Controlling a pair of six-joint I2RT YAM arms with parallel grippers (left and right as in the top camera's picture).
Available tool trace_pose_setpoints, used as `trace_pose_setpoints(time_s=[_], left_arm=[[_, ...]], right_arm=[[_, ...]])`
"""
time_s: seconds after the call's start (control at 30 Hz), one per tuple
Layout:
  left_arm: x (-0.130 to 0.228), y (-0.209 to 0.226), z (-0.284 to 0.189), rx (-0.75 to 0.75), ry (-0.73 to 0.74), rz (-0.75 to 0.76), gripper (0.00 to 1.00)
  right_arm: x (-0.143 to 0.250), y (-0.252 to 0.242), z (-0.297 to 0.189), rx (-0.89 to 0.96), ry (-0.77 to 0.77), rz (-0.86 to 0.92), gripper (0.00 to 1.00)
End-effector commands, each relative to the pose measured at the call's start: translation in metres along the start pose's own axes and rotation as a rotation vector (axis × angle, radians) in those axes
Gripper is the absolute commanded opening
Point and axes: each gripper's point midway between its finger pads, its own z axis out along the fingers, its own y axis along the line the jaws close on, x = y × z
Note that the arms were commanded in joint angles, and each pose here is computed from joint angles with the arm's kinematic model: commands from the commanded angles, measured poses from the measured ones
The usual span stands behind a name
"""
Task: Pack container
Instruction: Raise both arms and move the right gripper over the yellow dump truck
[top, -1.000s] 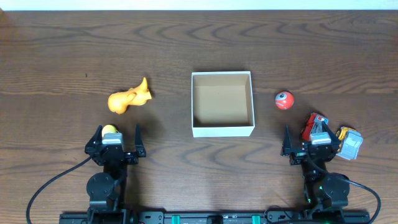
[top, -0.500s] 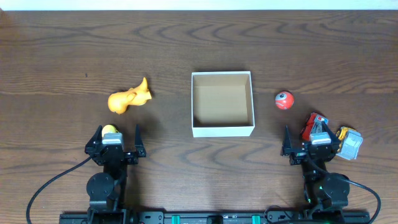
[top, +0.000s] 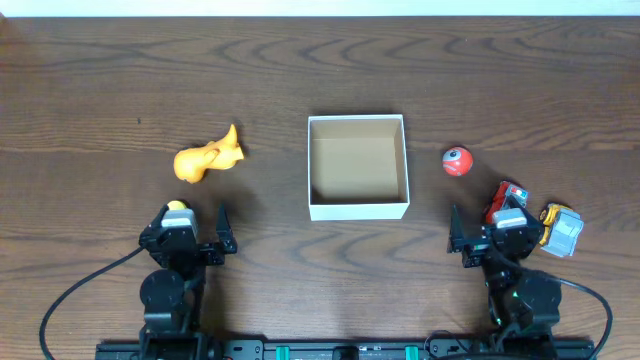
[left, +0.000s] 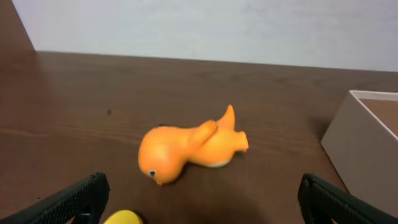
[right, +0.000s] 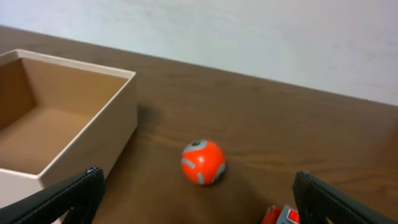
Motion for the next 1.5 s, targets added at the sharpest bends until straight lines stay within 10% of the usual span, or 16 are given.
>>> trace_pose_setpoints(time_s=[0.0,0.67,0.87,1.47], left_arm=[[-0.033,-0.002,-0.005,0.003,-0.039,-0.026,0.98],[-0.125,-0.017,0.009,-0.006,0.486,-0.098,0.98],[-0.115,-0.016,-0.001,-0.022,0.623,-0.097,0.98],[-0.106,-0.015,-0.009,-0.028,0.669,-0.096,0.98]], right_arm=[[-0.023,-0.003,-0.002,-0.002,-0.013,0.019,0.99],[-0.092,0.020,0.004,-0.223,0.572,0.112,0.99],[-0.086,-0.049,-0.023,0.303,0.760,0.447,0.99],[-0.022,-0.141,-0.023,0.494,1.049,0.604,0.99]])
